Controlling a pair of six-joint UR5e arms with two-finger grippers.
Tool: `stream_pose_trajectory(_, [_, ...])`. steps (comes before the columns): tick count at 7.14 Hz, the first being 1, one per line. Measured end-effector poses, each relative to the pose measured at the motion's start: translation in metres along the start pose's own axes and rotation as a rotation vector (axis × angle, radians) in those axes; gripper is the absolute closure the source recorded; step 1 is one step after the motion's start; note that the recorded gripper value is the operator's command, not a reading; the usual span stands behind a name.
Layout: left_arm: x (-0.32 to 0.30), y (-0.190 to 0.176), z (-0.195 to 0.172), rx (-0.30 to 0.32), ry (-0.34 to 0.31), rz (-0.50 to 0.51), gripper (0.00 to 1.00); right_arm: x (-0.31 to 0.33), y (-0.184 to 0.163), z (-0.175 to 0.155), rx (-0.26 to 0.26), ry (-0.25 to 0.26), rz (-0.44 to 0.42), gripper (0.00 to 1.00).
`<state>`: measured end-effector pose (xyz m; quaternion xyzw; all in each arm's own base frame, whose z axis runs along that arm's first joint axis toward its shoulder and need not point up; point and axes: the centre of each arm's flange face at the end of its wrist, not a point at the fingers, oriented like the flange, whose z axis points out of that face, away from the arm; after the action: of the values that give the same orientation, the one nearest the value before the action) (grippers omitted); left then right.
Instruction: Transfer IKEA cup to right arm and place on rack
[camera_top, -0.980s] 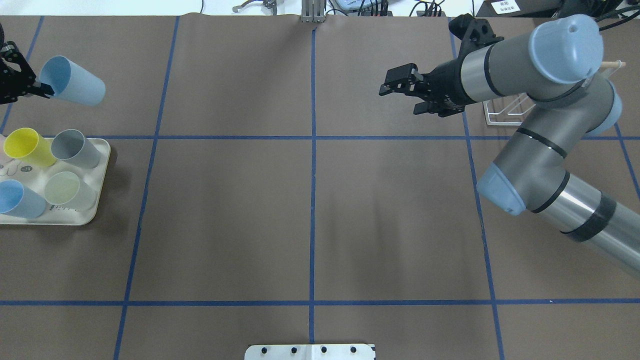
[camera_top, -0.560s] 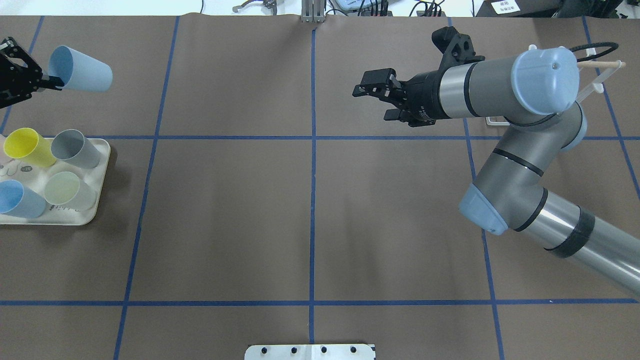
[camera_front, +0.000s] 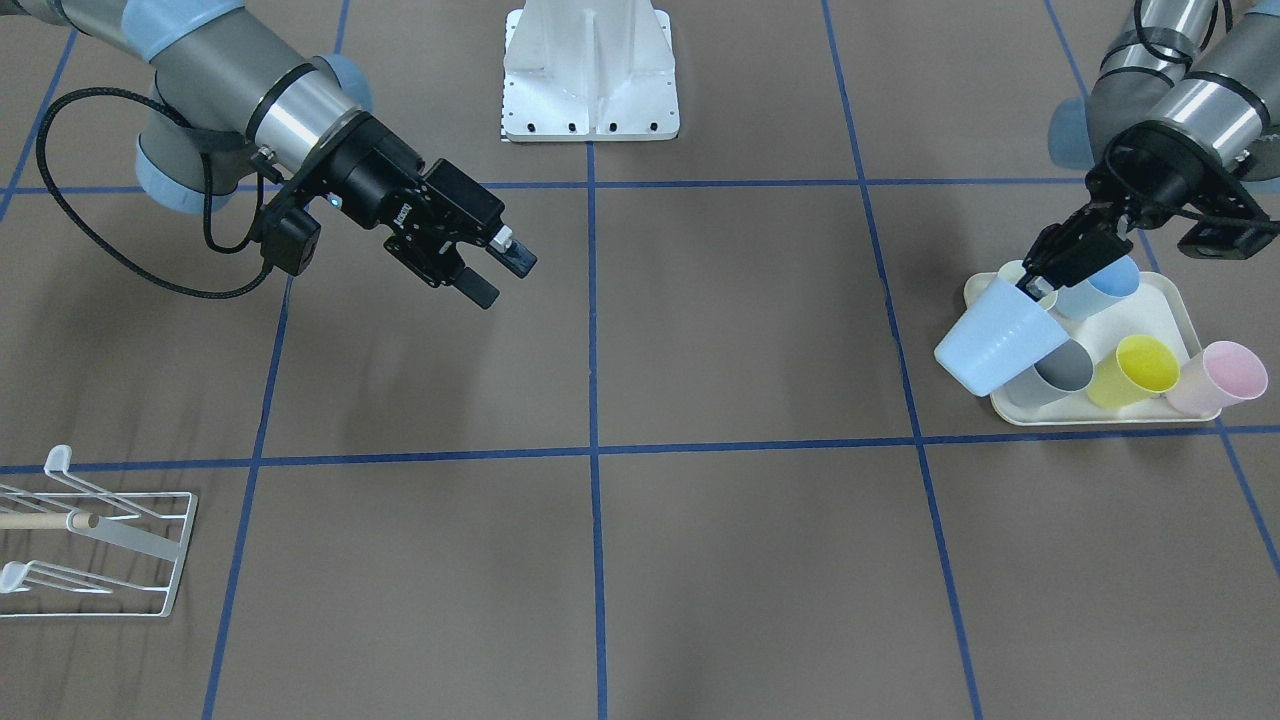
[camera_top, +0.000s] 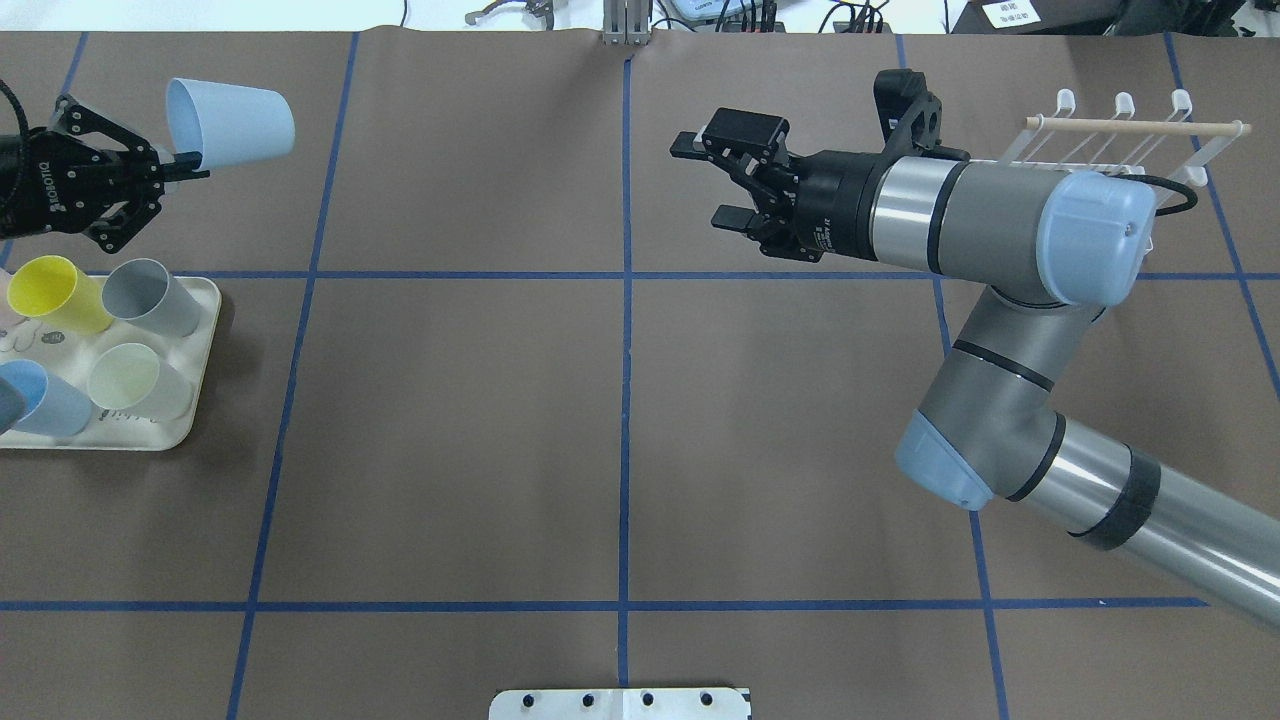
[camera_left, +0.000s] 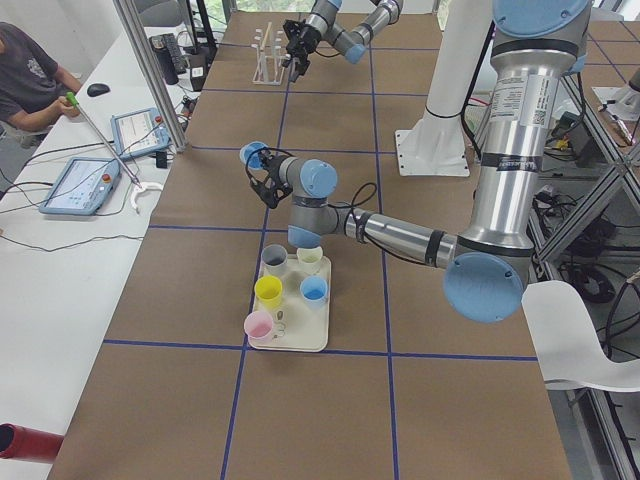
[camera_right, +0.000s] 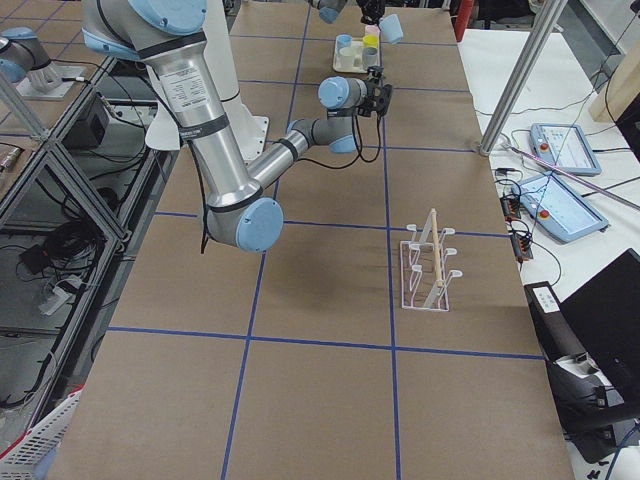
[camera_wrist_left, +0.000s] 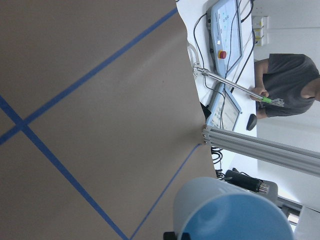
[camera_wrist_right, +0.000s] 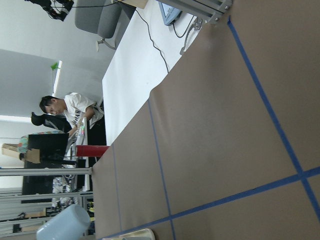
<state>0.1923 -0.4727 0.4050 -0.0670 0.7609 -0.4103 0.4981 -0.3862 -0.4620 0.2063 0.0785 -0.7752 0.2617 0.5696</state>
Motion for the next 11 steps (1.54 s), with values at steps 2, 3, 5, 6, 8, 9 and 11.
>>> stream_pose_trajectory(2, [-0.016, 0.025, 0.012, -0.054, 0.111, -0.072, 1.0, 0.012, 0.021, 0.004, 0.002, -0.113, 0.075, 0.0])
stream_pose_trajectory(3, [-0.019, 0.043, 0.024, -0.08, 0.14, -0.087, 1.0, 0.013, 0.029, 0.007, 0.005, -0.142, 0.095, 0.0])
stream_pose_trajectory(5, [-0.012, 0.08, 0.053, -0.147, 0.18, -0.099, 1.0, 0.003, 0.037, 0.012, 0.003, -0.178, 0.133, 0.0])
stream_pose_trajectory(6, [-0.012, 0.1, 0.07, -0.174, 0.199, -0.11, 1.0, -0.003, 0.038, 0.013, 0.009, -0.193, 0.142, 0.0])
stream_pose_trajectory(8, [-0.028, 0.145, 0.102, -0.197, 0.25, -0.154, 1.0, -0.008, 0.039, 0.015, 0.014, -0.207, 0.158, 0.0])
stream_pose_trajectory(9, [-0.035, 0.165, 0.115, -0.201, 0.275, -0.176, 1.0, -0.008, 0.039, 0.015, 0.013, -0.207, 0.167, 0.0])
stream_pose_trajectory(11, [-0.042, 0.202, 0.136, -0.218, 0.315, -0.214, 1.0, -0.007, 0.04, 0.015, 0.012, -0.207, 0.177, 0.0])
